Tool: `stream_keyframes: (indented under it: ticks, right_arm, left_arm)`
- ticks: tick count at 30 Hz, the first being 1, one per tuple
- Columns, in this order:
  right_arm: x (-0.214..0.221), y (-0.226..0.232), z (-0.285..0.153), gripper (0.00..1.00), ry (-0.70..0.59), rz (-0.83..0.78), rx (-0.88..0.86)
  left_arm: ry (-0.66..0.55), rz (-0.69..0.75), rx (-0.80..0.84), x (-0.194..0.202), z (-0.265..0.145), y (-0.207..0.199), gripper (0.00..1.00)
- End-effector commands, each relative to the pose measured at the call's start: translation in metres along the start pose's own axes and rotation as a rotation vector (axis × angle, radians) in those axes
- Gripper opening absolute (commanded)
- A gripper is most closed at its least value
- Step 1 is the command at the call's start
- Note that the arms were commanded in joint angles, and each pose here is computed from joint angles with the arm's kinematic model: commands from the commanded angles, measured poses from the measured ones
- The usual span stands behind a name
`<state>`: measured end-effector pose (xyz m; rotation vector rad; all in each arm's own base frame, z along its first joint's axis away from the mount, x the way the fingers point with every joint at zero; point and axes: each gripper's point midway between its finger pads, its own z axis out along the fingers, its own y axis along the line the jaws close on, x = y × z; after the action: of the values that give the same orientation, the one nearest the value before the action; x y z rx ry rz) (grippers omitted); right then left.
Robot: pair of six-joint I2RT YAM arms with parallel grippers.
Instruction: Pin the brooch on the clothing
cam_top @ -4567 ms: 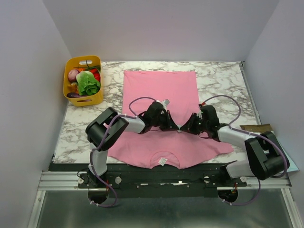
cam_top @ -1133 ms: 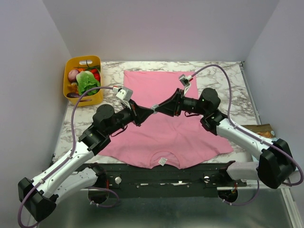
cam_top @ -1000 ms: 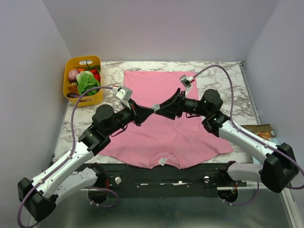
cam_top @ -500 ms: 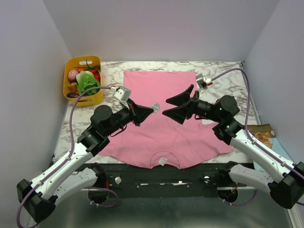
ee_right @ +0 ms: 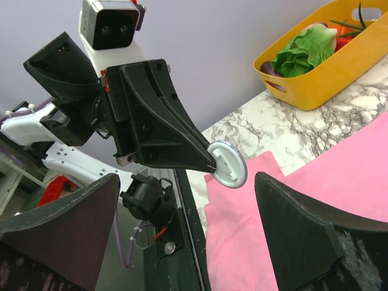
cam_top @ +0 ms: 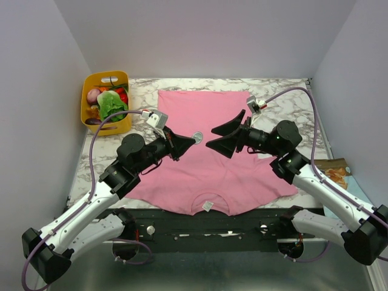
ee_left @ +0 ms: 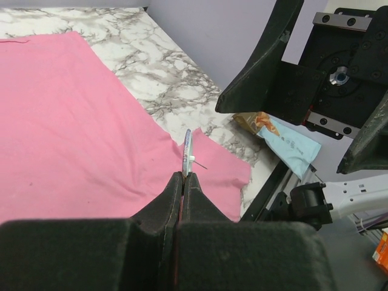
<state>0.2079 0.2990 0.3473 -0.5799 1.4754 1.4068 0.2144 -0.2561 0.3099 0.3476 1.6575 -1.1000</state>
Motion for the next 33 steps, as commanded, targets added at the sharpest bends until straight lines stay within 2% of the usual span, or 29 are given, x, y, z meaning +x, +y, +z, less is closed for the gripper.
stream_keyframes:
  ticks: [1,10,16,20,33]
  right_arm:
    - [0.004,-0.006,0.001,1.0,0.019,-0.003,0.03]
    - [0.023,-0.02,-0.002,1.0,0.062,0.024,0.082]
    - [0.032,-0.026,-0.005,1.0,0.086,0.038,0.104]
    - [0.037,-0.03,-0.004,1.0,0.105,0.051,0.113]
    - [0.053,-0.046,-0.01,1.0,0.17,0.055,0.189]
  left_arm:
    - [-0.013,0.011,-0.022,-0.006,-0.001,0.001,0.0]
    - [0.046,0.017,-0.139,0.006,0.002,0.025,0.0]
    - [0.123,0.024,-0.302,0.012,-0.001,0.051,0.0]
    - [0.153,0.032,-0.496,0.013,-0.009,0.082,0.0]
    - [0.343,0.122,-0.829,0.038,-0.034,0.138,0.0]
